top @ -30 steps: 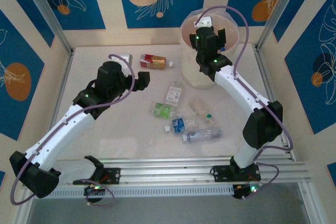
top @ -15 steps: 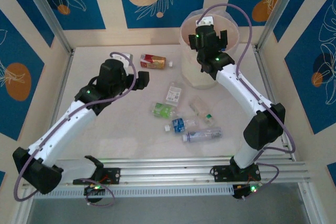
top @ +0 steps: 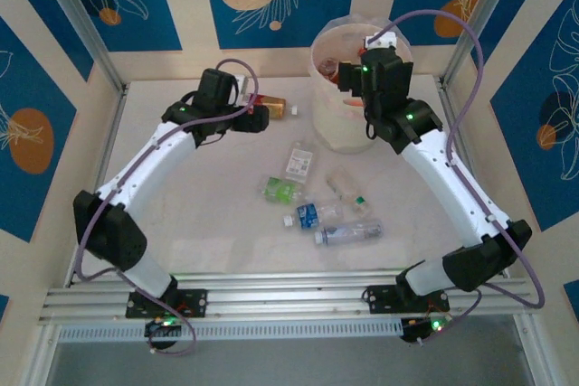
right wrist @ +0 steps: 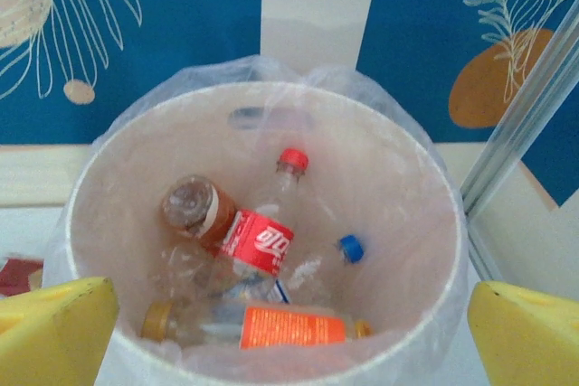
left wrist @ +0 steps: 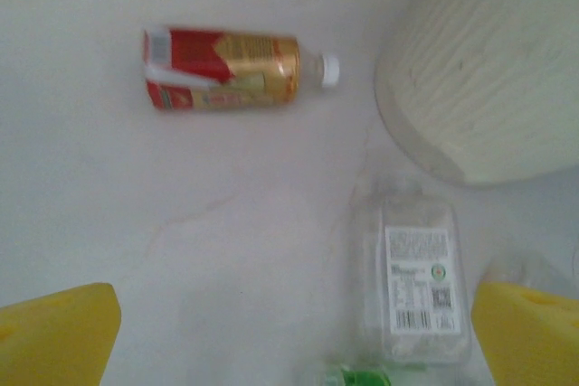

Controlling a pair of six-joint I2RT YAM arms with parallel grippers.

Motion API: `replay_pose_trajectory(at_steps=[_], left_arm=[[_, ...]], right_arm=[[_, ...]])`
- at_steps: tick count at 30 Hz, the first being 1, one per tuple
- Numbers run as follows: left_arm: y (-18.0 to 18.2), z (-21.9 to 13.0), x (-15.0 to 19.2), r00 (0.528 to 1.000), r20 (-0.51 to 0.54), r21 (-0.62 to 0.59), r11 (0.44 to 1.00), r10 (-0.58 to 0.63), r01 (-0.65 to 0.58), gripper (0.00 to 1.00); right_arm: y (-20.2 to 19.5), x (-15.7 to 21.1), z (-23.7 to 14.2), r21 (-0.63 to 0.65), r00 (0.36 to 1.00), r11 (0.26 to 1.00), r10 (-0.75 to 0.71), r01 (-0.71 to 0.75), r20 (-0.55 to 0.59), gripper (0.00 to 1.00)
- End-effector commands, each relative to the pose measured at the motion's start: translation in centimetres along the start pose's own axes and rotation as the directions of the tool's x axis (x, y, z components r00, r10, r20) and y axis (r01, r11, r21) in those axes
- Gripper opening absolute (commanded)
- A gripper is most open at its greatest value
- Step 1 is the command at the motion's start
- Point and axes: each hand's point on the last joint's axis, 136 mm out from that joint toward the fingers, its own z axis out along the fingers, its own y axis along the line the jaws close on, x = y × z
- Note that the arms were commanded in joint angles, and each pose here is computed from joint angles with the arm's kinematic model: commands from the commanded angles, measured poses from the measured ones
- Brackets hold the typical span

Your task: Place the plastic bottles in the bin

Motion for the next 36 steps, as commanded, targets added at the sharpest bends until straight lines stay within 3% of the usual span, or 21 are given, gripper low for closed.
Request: replay_pose_trajectory(at_steps=[1,6,11,17,22,28,36], left_arm=[[-1.2,0.6,3.2,0.992,-0.125,0.047,0.999,-0.011,0.017,0.99],[-1.7,1.4,8.1,0.965,-0.263,0.016,1.000,-0.015,0.020,0.99],[-1.1,1.8,11.2,0.937,-0.287,-0.047,0.980,-0.200,0.195,0.99],[-2.1,3.4,13.8,0.867,-0.252,-0.089,0.902,-0.430,0.422,0.99],[-3.5,5.0,15.6,0.771,-0.233,-0.095,0.803,-0.593,0.589,0.99],[-5.0,6.8,17.9,0.673,-0.254,-0.125,0.714,-0.694,0.689,1.00],[-5.8,7.6,19.3,0.624,-0.230,-0.167,0.662,-0.747,0.731,0.97]], right_arm=[[0.0,2.1,-1.2,-0.010,0.996,1.000,-0.006,0.005,-0.092,0.99],[-0.2,3.8,-2.7,0.001,0.989,1.000,-0.026,0.026,-0.143,0.99],[-0.6,5.5,-3.6,0.003,0.984,1.000,-0.007,0.008,-0.177,0.99],[-0.7,6.6,-3.9,0.000,0.983,1.000,-0.004,0.004,-0.183,0.99],[-0.7,6.9,-4.0,-0.011,0.983,1.000,-0.004,0.002,-0.182,0.99],[-0.8,7.4,-4.1,-0.021,0.986,1.000,0.013,-0.016,-0.166,0.99],[-0.5,7.6,-4.7,-0.082,0.989,0.995,0.037,-0.049,-0.142,0.99]])
